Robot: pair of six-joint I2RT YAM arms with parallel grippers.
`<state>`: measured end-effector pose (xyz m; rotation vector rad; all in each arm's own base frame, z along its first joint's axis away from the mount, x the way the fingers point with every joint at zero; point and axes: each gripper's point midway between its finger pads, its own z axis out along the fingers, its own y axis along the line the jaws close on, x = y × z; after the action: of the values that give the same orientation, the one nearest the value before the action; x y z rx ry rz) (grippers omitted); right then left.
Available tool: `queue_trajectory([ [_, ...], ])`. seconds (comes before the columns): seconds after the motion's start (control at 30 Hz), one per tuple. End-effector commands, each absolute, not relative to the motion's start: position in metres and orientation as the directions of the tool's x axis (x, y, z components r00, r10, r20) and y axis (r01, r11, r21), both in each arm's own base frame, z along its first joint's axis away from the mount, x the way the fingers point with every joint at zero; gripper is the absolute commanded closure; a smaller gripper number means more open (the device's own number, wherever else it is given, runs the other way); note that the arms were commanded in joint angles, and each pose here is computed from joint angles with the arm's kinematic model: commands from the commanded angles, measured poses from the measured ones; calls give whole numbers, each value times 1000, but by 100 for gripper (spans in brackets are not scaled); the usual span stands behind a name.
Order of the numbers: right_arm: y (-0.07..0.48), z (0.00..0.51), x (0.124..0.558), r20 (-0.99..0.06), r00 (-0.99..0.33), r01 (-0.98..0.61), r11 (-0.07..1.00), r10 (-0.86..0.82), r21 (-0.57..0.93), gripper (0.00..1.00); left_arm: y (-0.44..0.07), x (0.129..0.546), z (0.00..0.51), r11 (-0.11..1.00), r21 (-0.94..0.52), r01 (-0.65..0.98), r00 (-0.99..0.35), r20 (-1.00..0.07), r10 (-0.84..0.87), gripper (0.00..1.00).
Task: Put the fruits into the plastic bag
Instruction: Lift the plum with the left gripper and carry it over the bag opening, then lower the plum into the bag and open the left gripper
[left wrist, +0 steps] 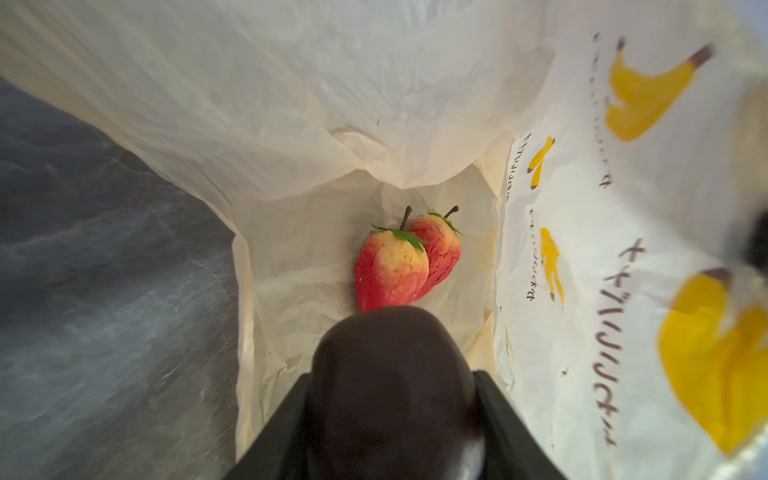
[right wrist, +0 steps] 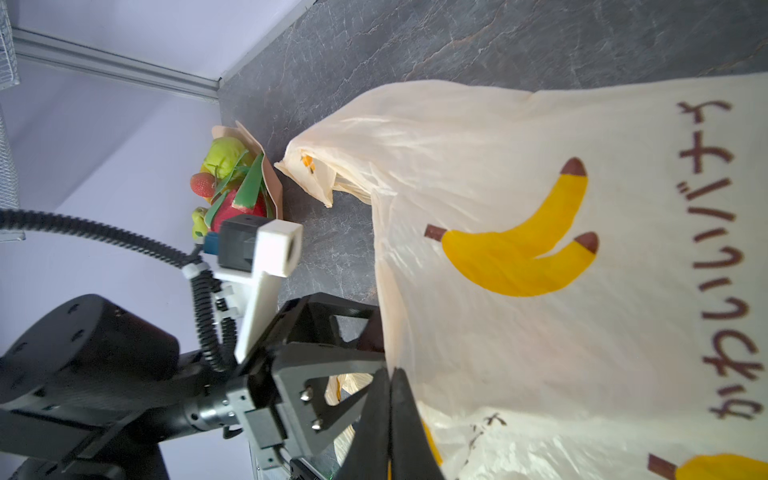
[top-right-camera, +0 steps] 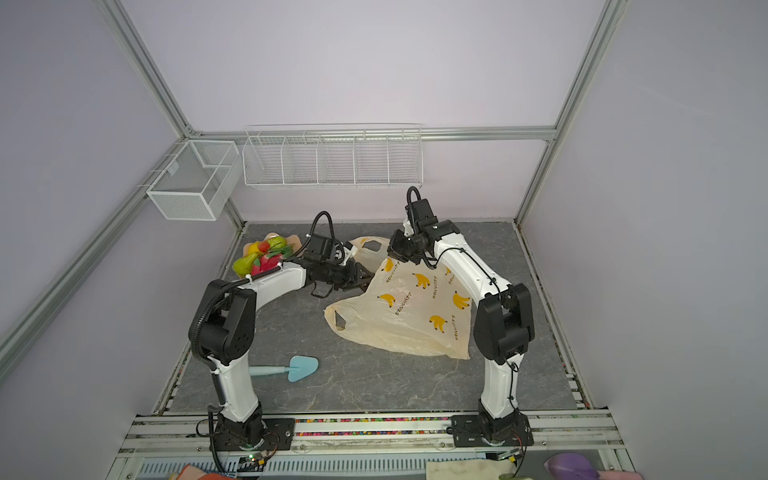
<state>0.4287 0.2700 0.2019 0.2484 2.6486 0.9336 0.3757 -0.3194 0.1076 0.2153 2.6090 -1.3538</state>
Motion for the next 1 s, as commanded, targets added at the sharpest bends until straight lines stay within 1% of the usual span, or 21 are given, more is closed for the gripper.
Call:
queue_trajectory([
  [0.0, 275, 214, 427, -236, -932, 50, 745, 274, 665, 93, -343, 382, 111, 552, -795, 252, -962, -267, 54, 74],
  [0.07, 278, 215, 426, -233, -932, 50, 737, 277, 674, 93, -354, 383, 105, 566, -787, 244, -964, -258, 56, 74],
  [0.27, 284, 214, 422, -219, -934, 55, 717, 284, 694, 93, -389, 387, 102, 558, -796, 233, -969, -241, 61, 72],
  [0.4, 285, 213, 420, -205, -935, 63, 703, 290, 708, 93, -399, 389, 87, 628, -749, 213, -972, -229, 56, 69],
  [0.5, 284, 212, 419, -202, -935, 65, 702, 291, 709, 94, -407, 391, 79, 662, -724, 195, -975, -217, 50, 62],
  [0.53, 284, 211, 418, -201, -936, 65, 702, 290, 710, 93, -409, 390, 77, 669, -717, 194, -975, -214, 53, 58],
  [0.63, 283, 213, 417, -205, -935, 60, 699, 290, 713, 94, -411, 385, 76, 687, -698, 199, -975, -214, 64, 37],
  [0.67, 283, 213, 418, -204, -935, 61, 697, 291, 714, 93, -409, 384, 76, 696, -690, 199, -974, -216, 65, 32],
  [0.77, 282, 214, 417, -207, -933, 60, 695, 293, 716, 93, -401, 382, 81, 717, -668, 201, -972, -228, 61, 26],
  [0.97, 277, 213, 415, -212, -932, 58, 699, 293, 712, 93, -392, 376, 102, 723, -655, 221, -965, -255, 64, 20],
])
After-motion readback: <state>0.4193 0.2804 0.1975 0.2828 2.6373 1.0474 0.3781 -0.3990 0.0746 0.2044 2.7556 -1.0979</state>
